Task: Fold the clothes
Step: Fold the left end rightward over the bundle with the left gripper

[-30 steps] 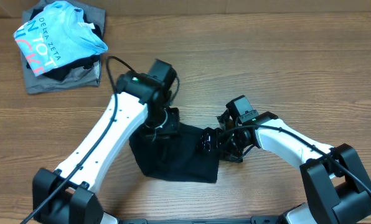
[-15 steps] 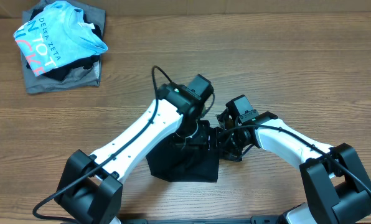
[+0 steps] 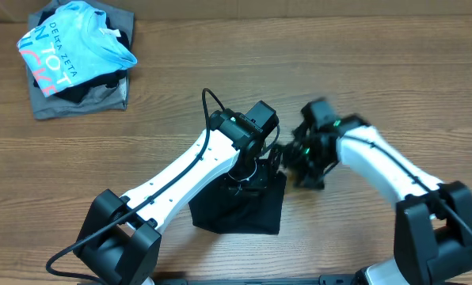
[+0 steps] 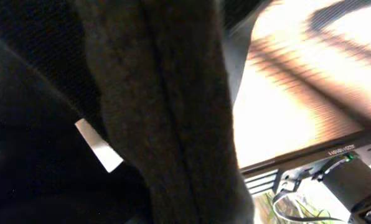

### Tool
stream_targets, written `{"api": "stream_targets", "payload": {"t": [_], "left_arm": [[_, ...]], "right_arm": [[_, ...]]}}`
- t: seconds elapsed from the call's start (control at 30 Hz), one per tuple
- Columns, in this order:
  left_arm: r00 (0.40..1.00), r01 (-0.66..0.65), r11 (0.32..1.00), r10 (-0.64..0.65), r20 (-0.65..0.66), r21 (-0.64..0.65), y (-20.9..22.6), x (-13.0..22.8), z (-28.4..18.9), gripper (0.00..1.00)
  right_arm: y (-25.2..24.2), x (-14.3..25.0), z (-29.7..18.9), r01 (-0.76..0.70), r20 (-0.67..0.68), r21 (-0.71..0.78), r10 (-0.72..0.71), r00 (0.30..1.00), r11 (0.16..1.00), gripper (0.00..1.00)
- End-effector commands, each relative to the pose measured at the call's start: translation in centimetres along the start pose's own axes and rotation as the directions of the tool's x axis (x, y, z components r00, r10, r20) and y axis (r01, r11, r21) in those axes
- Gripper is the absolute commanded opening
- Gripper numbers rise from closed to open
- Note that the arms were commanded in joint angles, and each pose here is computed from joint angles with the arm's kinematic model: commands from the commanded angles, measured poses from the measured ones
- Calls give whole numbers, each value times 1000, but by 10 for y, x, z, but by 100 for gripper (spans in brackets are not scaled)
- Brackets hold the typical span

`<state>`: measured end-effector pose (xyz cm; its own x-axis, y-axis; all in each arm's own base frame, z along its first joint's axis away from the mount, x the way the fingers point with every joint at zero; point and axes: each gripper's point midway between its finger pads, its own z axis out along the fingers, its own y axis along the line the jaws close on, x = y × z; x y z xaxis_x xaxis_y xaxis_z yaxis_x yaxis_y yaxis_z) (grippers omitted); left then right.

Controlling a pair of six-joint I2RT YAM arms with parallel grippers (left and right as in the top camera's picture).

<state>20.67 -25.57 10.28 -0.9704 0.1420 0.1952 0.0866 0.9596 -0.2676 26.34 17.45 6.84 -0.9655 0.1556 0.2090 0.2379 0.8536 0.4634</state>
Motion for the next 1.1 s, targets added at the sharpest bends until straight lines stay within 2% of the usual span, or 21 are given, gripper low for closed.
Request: {"api": "stream_targets", "payload": {"t": [0.0, 0.07, 0.23, 0.27, 0.4, 0.47, 0.53, 0.67, 0.73, 0.77, 0.83, 1.07], "left_arm": [[999, 8, 1000, -7, -34, 14, -4, 5, 4, 17], [999, 2, 1000, -1, -37, 16, -6, 7, 5, 25], [997, -33, 999, 35, -65, 38, -19, 19, 8, 57], [996, -48, 998, 51, -73, 49, -23, 22, 9, 61], [981, -145, 977, 162, -105, 154, -51, 37, 12, 60], [977, -185, 970, 200, -78, 160, -56, 35, 4, 54], [981, -186, 972, 191, -29, 142, -53, 25, -12, 55], [989, -52, 997, 59, 139, -53, 5, -12, -79, 68], [987, -14, 995, 30, 159, -100, 30, -18, -96, 76], [988, 1, 994, 16, 153, -108, 43, -20, -100, 84], [991, 25, 994, -11, 132, -109, 62, -23, -101, 90], [994, 10, 996, -1, 108, -87, 87, -37, -62, 93]], "right_arm": [[-4, -38, -43, 29, 129, 35, -33, 991, 999, 100], [-9, -51, -66, -3, 166, 21, -1, 986, 1000, 100], [-28, -71, -104, -80, 233, -8, 80, 969, 997, 100], [-31, -73, -110, -80, 241, -22, 83, 967, 997, 100], [-37, -78, -128, -89, 243, -112, 114, 963, 990, 100], [-43, -78, -132, -101, 240, -129, 130, 962, 986, 100], [-44, -77, -133, -94, 237, -126, 122, 964, 988, 100], [-46, -72, -131, -87, 220, -112, 110, 969, 990, 100], [-46, -71, -131, -81, 219, -110, 103, 970, 991, 100], [-46, -71, -131, -81, 218, -109, 103, 970, 991, 100], [-46, -71, -131, -78, 219, -107, 100, 971, 991, 100], [-46, -73, -131, -73, 225, -107, 96, 970, 992, 100]]}}
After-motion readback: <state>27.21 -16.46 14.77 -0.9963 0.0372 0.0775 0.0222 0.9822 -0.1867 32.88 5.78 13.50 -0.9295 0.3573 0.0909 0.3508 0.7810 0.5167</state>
